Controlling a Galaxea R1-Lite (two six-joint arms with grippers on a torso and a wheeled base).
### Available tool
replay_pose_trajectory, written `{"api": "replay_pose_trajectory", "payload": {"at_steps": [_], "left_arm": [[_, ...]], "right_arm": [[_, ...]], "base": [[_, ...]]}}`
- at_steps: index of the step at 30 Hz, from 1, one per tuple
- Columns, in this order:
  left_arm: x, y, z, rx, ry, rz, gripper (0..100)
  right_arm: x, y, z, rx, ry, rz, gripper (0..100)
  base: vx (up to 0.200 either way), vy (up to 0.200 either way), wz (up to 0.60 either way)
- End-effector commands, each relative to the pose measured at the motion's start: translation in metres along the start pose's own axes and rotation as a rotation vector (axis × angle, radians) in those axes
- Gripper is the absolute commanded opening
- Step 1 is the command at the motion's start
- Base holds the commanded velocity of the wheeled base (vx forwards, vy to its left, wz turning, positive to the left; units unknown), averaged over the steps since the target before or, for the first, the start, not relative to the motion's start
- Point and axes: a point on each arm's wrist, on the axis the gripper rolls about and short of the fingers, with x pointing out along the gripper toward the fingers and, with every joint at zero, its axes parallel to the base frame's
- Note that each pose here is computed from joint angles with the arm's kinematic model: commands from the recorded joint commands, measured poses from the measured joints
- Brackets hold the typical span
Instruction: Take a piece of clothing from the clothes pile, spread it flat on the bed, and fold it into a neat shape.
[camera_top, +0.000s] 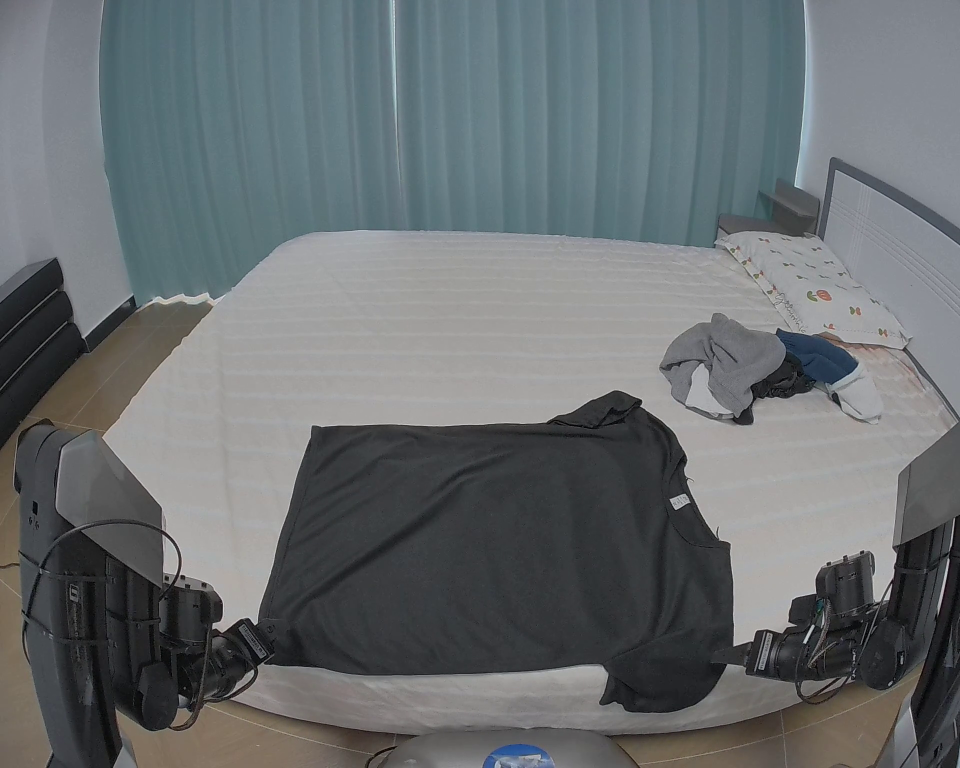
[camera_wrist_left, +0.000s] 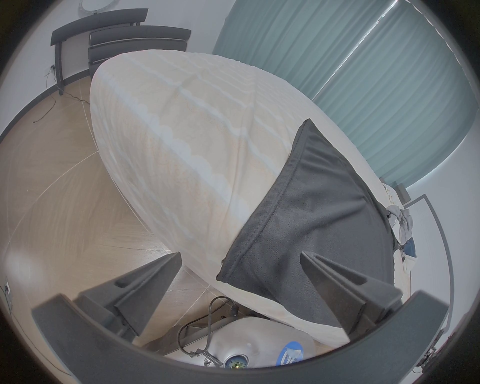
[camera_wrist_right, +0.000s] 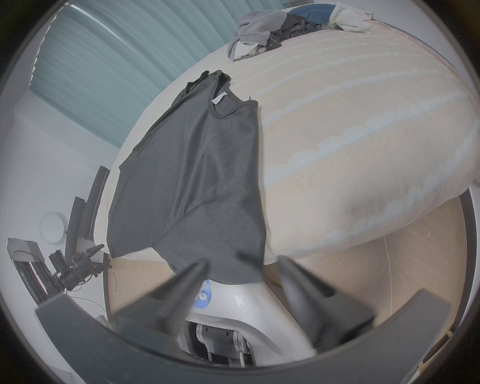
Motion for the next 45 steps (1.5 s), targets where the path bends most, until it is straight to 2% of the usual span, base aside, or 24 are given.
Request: {"api": "replay_pose_trajectory", "payload": {"at_steps": [1, 3, 8, 11, 14, 19, 24, 31, 40, 45], "left_arm": [[-0.003, 0.002, 0.001, -0.007, -0.001, 0.007, 100], [-0.006, -0.001, 0.005, -0.020, -0.032, -0.018, 100], [-0.015, -0.008, 0.014, -0.078, -0.076, -0.065, 100], [-0.016, -0.006, 0.018, -0.117, -0.093, -0.063, 100], [-0.017, -0.004, 0.021, -0.134, -0.094, -0.066, 100], [-0.018, -0.003, 0.025, -0.157, -0.102, -0.079, 100], [-0.025, -0.007, 0.031, -0.225, -0.081, -0.154, 100], [-0.023, -0.007, 0.031, -0.230, -0.078, -0.154, 100], [-0.023, -0.007, 0.030, -0.247, -0.074, -0.159, 100], [-0.028, -0.011, 0.031, -0.261, -0.027, -0.226, 100]], "right_arm": [[-0.008, 0.000, 0.001, 0.037, -0.019, 0.005, 100], [-0.016, 0.003, 0.007, 0.080, -0.061, 0.043, 100], [-0.025, 0.007, 0.013, 0.141, -0.093, 0.104, 100], [-0.026, 0.011, 0.014, 0.211, -0.085, 0.159, 100], [-0.025, 0.016, 0.013, 0.239, -0.051, 0.212, 100], [-0.023, 0.015, 0.014, 0.247, -0.056, 0.215, 100], [-0.020, 0.014, 0.012, 0.254, -0.041, 0.209, 100], [-0.021, 0.015, 0.013, 0.277, -0.044, 0.214, 100], [-0.021, 0.016, 0.015, 0.278, -0.065, 0.228, 100], [-0.022, 0.019, 0.020, 0.286, -0.108, 0.258, 100]], "base": [[0.000, 0.000, 0.00], [0.000, 0.000, 0.00], [0.000, 0.000, 0.00], [0.000, 0.000, 0.00], [0.000, 0.000, 0.00], [0.000, 0.000, 0.00], [0.000, 0.200, 0.00], [0.000, 0.200, 0.00], [0.000, 0.000, 0.00], [0.080, 0.000, 0.00]]}}
